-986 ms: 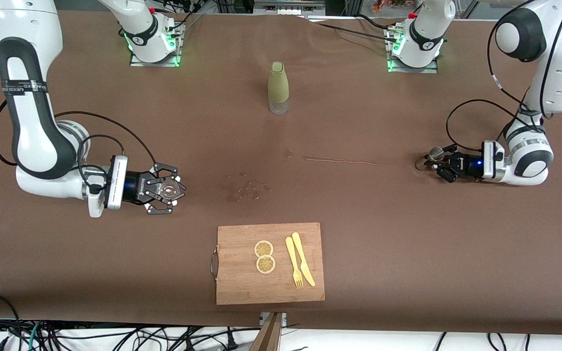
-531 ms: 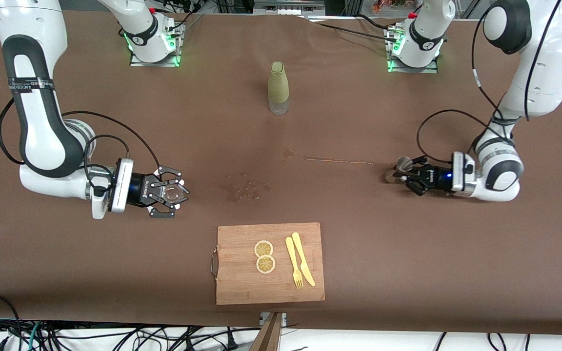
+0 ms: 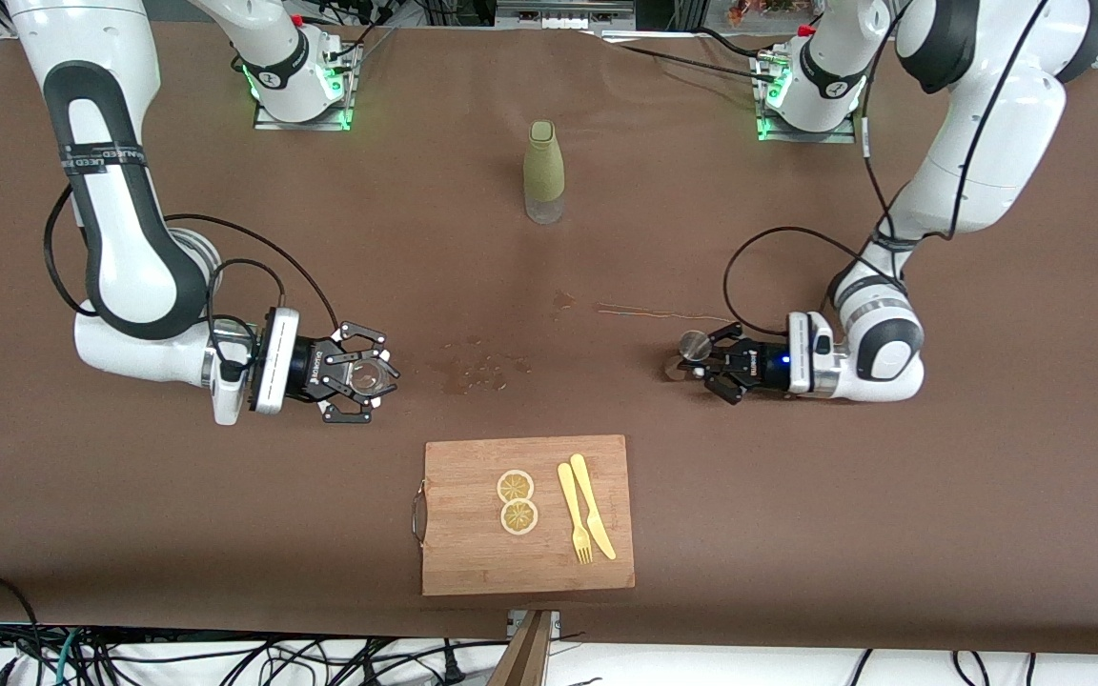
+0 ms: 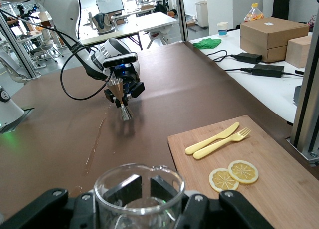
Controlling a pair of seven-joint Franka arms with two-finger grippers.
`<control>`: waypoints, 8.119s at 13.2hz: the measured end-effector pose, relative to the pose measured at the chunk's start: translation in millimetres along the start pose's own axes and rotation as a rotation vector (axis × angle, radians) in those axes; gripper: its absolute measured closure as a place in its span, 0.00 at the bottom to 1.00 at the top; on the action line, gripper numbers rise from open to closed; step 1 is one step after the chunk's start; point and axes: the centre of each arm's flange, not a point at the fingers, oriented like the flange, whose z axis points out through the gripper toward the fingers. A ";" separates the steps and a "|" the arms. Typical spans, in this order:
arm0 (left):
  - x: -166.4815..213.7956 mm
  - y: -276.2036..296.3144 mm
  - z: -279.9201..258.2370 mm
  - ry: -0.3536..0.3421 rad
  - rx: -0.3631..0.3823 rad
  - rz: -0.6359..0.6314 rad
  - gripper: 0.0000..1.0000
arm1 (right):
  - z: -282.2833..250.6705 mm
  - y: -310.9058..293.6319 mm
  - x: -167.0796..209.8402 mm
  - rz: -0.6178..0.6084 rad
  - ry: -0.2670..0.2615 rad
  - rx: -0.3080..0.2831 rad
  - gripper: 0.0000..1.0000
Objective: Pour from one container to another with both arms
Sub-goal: 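Lift the glass cup and jigger, bringing both grippers together mid-table, then tilt the glass cup with the right gripper, pouring into the held jigger, then carry the glass cup back with the right gripper while the left gripper withdraws the jigger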
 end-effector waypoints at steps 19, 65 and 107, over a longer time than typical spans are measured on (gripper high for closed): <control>-15.3 43.7 216.2 -0.016 0.182 -0.122 0.79 | 99.1 -44.4 10.6 0.166 -0.164 -0.160 0.82; -29.0 58.6 261.0 -0.054 0.194 -0.137 0.79 | 149.4 -132.3 65.7 0.159 -0.600 -0.183 0.82; 27.5 72.4 -226.6 -0.202 -0.154 0.032 0.79 | -182.1 62.2 32.3 -0.224 -0.185 -0.064 0.82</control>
